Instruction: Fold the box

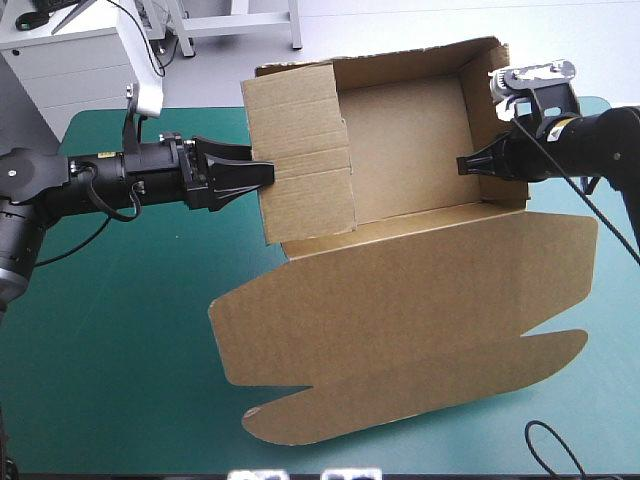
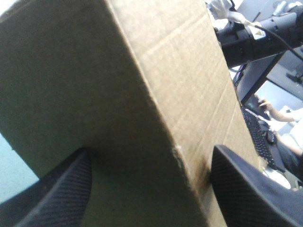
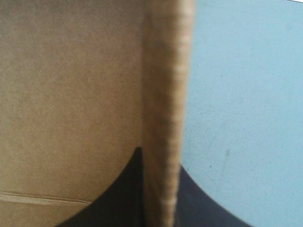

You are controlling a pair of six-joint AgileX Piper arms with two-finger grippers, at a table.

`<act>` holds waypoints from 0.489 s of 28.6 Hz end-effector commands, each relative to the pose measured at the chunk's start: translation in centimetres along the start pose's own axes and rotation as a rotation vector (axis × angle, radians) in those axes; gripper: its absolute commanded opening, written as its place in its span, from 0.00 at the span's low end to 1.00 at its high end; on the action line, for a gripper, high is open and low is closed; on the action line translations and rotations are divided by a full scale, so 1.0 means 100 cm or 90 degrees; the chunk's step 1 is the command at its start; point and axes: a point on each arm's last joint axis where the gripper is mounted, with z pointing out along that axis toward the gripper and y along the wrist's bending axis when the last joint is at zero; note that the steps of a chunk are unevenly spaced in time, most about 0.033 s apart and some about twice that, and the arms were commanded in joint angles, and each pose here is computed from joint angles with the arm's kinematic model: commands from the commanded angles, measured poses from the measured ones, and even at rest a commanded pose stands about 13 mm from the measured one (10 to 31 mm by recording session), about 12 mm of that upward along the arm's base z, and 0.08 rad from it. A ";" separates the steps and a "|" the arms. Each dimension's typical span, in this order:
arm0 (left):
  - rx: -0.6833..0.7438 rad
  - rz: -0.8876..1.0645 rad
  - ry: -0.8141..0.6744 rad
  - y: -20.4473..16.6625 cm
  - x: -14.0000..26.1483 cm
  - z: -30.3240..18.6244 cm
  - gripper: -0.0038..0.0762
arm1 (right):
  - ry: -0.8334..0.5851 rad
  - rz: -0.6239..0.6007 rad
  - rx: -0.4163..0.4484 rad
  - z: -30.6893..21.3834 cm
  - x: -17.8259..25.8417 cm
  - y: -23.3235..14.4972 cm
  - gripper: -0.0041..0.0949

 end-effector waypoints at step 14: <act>-0.239 0.079 -0.004 -0.055 -0.027 0.038 0.68 | -0.134 0.040 -0.012 -0.025 -0.016 0.007 0.03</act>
